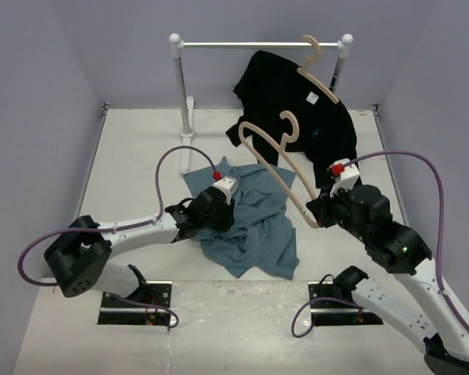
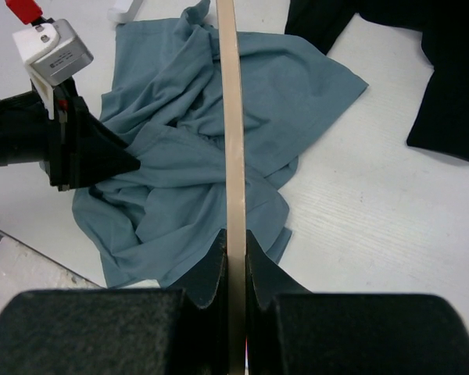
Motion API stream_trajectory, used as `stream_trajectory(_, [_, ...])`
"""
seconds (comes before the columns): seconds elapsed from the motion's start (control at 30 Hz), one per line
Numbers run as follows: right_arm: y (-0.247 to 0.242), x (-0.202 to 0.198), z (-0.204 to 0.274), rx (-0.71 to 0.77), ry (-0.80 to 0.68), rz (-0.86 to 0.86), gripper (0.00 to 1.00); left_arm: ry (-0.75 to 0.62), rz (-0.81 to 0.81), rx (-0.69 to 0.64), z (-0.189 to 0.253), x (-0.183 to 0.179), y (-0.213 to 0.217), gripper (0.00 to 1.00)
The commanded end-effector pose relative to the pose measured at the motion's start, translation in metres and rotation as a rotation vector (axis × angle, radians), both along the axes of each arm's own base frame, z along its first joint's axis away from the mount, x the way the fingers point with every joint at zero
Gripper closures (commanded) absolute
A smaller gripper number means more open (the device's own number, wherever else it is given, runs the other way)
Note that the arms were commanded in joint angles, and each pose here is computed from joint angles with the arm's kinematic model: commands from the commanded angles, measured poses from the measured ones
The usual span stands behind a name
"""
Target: Place the t-shirt on the hanger
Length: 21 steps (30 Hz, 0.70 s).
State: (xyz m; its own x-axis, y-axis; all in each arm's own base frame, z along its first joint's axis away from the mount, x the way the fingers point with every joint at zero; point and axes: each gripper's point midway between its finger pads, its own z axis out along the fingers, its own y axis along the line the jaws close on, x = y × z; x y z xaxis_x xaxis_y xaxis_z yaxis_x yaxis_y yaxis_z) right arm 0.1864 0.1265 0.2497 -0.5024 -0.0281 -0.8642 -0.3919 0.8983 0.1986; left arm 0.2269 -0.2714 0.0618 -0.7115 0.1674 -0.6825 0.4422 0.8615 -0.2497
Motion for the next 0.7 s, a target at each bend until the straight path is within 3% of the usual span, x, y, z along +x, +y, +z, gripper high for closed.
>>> stream_trajectory(0.0, [0.001,0.004,0.023,0.029,-0.074,0.002,1.0,-0.045,-0.048,-0.063,0.02,0.007,-0.019,0.8])
stream_trajectory(0.07, [0.001,0.004,0.023,0.031,-0.075,0.001,1.0,-0.074,-0.074,-0.114,0.033,0.008,-0.028,0.98])
stream_trajectory(0.1, [0.001,0.005,0.023,0.032,-0.074,0.0,1.0,-0.077,-0.097,-0.133,0.038,0.005,-0.031,1.0])
stream_trajectory(0.33, [0.002,0.006,0.022,0.034,-0.07,-0.001,1.0,-0.091,-0.322,-0.339,0.08,-0.033,-0.06,1.0])
stream_trajectory(0.47, [0.0,0.005,0.025,0.034,-0.077,-0.008,1.0,-0.059,-0.39,-0.341,0.074,-0.066,-0.068,1.0])
stream_trajectory(0.67, [-0.001,0.004,0.024,0.033,-0.08,-0.01,1.0,0.038,-0.392,-0.235,0.021,-0.112,-0.058,1.0])
